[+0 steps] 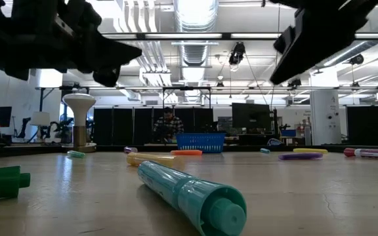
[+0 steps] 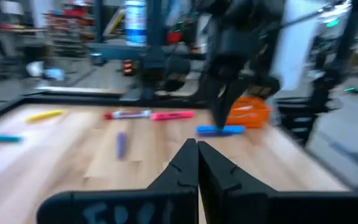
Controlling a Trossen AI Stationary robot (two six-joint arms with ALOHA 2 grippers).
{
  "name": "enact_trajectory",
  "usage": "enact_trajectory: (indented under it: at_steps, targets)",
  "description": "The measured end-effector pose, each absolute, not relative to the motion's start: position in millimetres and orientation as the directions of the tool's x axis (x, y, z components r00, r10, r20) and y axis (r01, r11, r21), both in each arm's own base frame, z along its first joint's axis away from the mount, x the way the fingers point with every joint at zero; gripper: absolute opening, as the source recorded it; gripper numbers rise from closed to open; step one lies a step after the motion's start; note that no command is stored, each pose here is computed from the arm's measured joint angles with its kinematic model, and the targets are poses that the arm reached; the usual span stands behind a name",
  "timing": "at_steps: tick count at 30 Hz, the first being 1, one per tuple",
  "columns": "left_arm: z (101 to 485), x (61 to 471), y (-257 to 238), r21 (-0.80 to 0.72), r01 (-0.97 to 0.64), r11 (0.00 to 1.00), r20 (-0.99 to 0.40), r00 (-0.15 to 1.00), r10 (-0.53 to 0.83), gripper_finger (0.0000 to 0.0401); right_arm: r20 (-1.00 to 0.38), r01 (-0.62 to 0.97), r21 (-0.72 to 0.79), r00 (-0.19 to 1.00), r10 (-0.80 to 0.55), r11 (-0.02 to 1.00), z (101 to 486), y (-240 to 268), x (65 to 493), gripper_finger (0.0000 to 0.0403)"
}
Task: Pick & Place Markers
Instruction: Put the red marker into the orange bin
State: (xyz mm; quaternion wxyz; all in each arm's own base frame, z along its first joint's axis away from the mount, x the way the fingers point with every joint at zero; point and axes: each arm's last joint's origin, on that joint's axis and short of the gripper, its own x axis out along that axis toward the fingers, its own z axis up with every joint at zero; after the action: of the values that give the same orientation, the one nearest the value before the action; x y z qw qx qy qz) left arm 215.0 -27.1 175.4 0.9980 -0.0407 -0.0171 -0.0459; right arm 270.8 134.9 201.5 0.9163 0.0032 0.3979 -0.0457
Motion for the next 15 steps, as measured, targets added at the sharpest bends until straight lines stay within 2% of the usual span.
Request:
enact_trajectory:
  at_steps: [4, 8, 15]
  targets:
    - [172.7, 214.2, -21.6, -0.047, 0.001, 0.999, 0.024, 1.0, 0.0, 0.0, -0.754, 0.169, -0.013, 0.646, -0.12, 0.986, 225.8, 118.6, 247.8, 0.0008]
    - [172.6, 214.2, -20.5, -0.058, -0.018, 0.998, 0.024, 1.0, 0.019, 0.0, -0.793, 0.309, -0.011, 0.577, -0.197, 0.951, 242.2, 99.0, 220.3, 0.0008]
    - [171.1, 214.3, -20.5, -0.059, -0.019, 0.998, 0.009, 1.0, 0.019, 0.0, -0.852, 0.648, -0.068, 0.358, -0.382, 0.759, 241.5, 47.9, 180.3, 0.0008]
